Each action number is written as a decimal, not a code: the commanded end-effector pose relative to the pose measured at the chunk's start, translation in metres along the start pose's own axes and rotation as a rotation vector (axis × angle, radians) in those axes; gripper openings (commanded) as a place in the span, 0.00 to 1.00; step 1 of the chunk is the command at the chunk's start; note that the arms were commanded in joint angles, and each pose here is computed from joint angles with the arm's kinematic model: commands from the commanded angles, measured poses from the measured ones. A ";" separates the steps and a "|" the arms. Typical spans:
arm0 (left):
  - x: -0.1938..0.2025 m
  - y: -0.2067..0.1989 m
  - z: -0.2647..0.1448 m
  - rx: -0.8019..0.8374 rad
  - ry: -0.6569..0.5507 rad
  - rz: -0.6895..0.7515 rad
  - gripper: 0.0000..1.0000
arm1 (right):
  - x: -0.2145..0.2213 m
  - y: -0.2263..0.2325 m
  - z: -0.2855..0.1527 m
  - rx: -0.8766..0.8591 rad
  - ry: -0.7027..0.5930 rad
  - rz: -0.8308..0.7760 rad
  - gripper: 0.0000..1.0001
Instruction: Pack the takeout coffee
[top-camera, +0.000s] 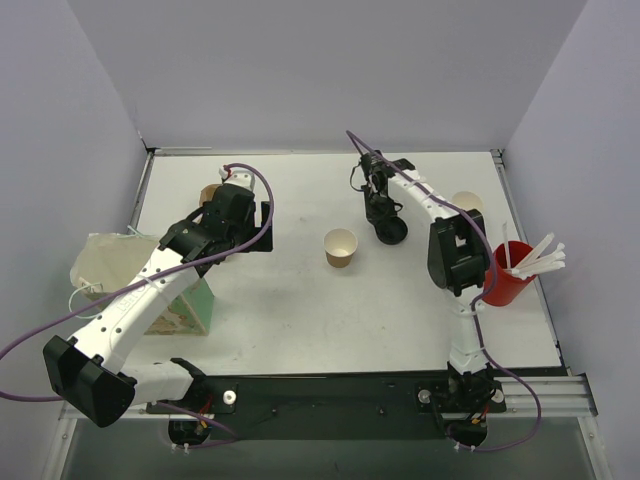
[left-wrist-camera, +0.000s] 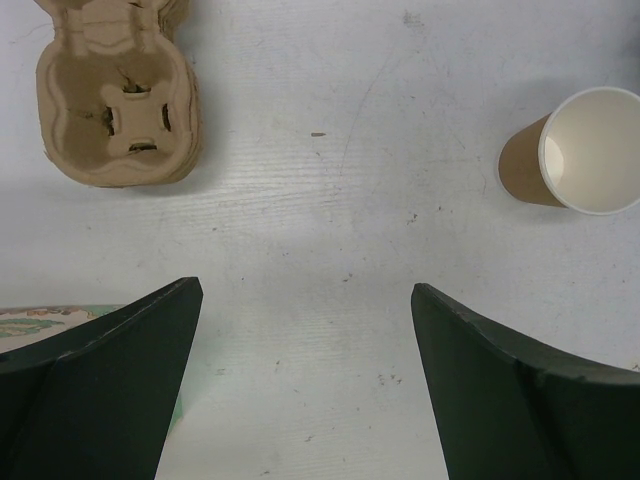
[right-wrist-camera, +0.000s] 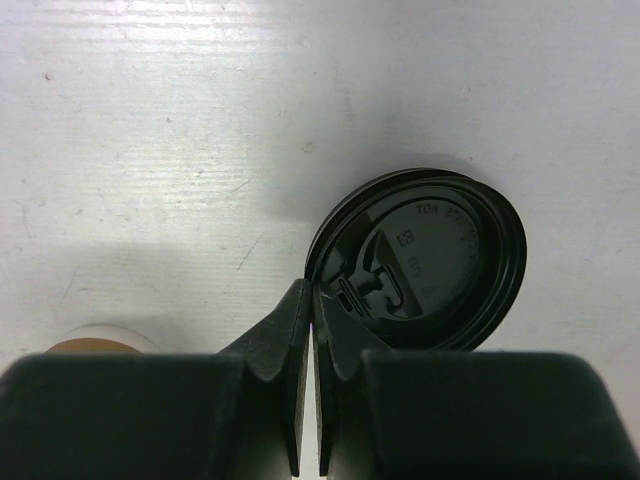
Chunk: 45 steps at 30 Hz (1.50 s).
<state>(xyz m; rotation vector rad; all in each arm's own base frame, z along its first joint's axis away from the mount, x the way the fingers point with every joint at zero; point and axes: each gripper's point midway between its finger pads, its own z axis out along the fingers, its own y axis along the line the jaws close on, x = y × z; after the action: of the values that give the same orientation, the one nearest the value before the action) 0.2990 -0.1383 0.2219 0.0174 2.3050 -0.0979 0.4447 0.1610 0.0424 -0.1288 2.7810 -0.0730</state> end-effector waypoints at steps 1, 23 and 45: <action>-0.011 0.000 -0.005 0.012 -0.046 -0.013 0.98 | -0.012 -0.009 -0.039 0.006 -0.059 0.038 0.00; -0.011 0.000 -0.006 0.016 -0.048 -0.013 0.97 | 0.002 -0.005 -0.027 0.009 -0.016 0.022 0.14; -0.011 0.000 -0.005 0.013 -0.045 -0.009 0.97 | 0.011 -0.002 -0.008 0.013 0.030 0.007 0.10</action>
<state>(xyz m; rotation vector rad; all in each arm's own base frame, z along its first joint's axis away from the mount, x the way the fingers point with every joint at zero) 0.2980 -0.1377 0.2204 0.0185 2.3080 -0.0966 0.4411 0.1618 0.0474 -0.1022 2.7780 -0.0614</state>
